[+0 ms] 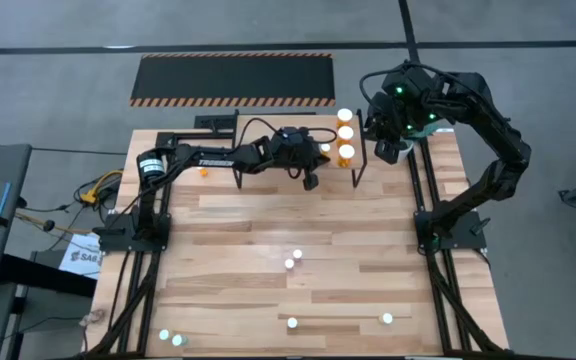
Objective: Pick and place medicine bottles onto shelf by color
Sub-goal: Put the right small orange pill bottle on the shelf
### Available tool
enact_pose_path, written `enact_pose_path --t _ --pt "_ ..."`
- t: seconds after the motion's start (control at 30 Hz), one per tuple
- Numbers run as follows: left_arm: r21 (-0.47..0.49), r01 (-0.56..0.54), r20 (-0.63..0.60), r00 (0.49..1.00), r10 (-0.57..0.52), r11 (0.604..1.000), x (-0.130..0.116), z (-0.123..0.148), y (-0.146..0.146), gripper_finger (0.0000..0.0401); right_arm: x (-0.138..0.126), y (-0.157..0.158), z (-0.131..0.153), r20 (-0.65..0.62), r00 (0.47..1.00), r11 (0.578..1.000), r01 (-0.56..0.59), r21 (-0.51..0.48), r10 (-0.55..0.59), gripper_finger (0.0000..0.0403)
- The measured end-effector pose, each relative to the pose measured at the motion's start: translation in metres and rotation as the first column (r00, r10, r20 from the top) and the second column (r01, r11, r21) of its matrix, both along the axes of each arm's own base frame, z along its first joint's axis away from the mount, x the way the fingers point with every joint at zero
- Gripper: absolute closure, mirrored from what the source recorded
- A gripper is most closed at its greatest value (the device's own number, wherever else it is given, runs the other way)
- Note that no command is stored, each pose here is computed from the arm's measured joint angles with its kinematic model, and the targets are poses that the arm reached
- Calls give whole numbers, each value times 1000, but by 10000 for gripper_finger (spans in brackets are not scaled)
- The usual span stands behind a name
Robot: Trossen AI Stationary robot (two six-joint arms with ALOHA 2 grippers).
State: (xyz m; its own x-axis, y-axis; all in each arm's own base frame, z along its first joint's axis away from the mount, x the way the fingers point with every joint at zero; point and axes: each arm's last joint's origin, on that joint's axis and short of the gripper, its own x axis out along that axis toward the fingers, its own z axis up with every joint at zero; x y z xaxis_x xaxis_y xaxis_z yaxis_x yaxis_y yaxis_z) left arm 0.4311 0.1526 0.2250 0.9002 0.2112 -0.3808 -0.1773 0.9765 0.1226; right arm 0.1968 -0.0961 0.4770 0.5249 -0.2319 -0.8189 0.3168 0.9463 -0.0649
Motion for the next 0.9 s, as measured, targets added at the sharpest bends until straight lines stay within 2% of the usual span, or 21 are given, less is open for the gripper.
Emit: enact_pose_path --t 0.27,0.9 --pt "21 -64 10 998 64 998 -1 1 5 401 0 0 0 -1 1000 1000 -3 -1 3 284" --pt "-24 -196 29 980 197 980 -15 2 39 401 0 0 0 -1 1000 1000 -3 0 3 284"
